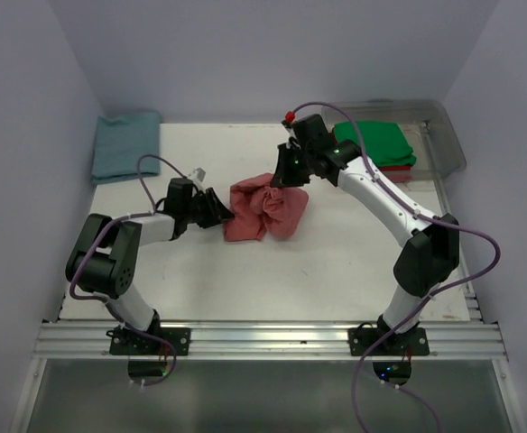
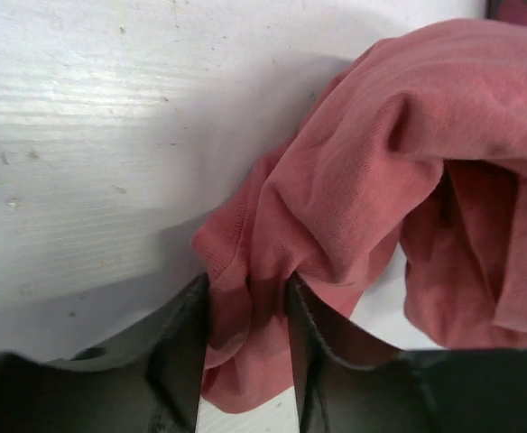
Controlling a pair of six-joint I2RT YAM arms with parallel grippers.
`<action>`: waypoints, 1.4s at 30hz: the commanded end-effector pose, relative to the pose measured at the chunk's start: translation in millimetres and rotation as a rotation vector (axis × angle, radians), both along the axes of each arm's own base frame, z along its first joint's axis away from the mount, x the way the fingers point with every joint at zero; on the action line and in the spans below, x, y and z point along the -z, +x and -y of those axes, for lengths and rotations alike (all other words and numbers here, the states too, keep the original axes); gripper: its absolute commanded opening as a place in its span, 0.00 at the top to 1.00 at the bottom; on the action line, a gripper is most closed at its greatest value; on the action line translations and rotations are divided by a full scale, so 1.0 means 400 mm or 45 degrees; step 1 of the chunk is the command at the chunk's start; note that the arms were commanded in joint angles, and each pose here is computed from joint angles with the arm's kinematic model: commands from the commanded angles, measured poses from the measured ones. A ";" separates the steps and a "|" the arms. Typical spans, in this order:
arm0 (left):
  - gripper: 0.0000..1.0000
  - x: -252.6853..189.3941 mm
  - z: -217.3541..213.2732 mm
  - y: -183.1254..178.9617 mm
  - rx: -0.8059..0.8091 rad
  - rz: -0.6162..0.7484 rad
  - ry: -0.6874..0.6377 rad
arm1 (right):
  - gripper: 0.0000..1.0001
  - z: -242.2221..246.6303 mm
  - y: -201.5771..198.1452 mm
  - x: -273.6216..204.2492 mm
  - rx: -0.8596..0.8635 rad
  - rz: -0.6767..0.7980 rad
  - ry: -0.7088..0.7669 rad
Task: Fold and stack the t-shirts
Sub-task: Flatten out the tshirt
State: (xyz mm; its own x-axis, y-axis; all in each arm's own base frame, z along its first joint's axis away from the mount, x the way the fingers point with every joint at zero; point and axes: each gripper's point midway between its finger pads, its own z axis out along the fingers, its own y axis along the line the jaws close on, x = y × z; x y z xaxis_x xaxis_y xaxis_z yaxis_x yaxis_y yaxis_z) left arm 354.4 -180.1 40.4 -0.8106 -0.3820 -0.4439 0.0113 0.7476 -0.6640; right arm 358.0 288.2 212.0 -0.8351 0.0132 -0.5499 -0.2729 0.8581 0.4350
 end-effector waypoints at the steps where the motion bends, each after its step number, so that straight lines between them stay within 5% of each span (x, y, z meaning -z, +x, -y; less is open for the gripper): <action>1: 0.68 -0.070 0.055 0.044 0.078 0.141 -0.097 | 1.00 -0.005 -0.006 -0.060 -0.038 0.087 0.053; 4: 1.00 -0.112 0.062 0.051 0.101 0.189 -0.115 | 1.00 0.003 -0.006 -0.059 -0.032 0.096 0.033; 9: 1.00 -0.311 0.053 0.068 0.102 0.360 -0.091 | 1.00 0.044 0.006 -0.041 0.026 0.116 -0.074; 13: 1.00 -0.653 0.024 0.053 0.064 0.644 -0.075 | 1.00 0.089 0.027 -0.002 0.078 0.123 -0.201; 18: 1.00 -0.949 -0.015 -0.003 -0.006 0.873 -0.079 | 1.00 0.111 0.066 0.063 0.113 0.079 -0.269; 27: 1.00 -1.015 -0.041 -0.045 -0.051 0.880 -0.063 | 0.99 0.075 0.099 0.130 0.060 -0.002 -0.261; 29: 1.00 -1.017 -0.041 -0.047 -0.049 0.873 -0.064 | 0.77 0.079 0.097 0.140 0.061 -0.023 -0.282; 32: 1.00 -1.032 -0.042 -0.049 -0.055 0.884 -0.069 | 0.28 0.090 0.088 0.127 0.062 -0.014 -0.304; 38: 1.00 -1.061 -0.043 -0.039 -0.064 0.902 -0.071 | 0.02 0.066 -0.007 -0.042 -0.020 0.189 -0.193; 42: 1.00 -1.066 -0.031 -0.027 -0.049 0.894 -0.092 | 0.03 0.030 -0.099 -0.080 -0.121 0.209 -0.052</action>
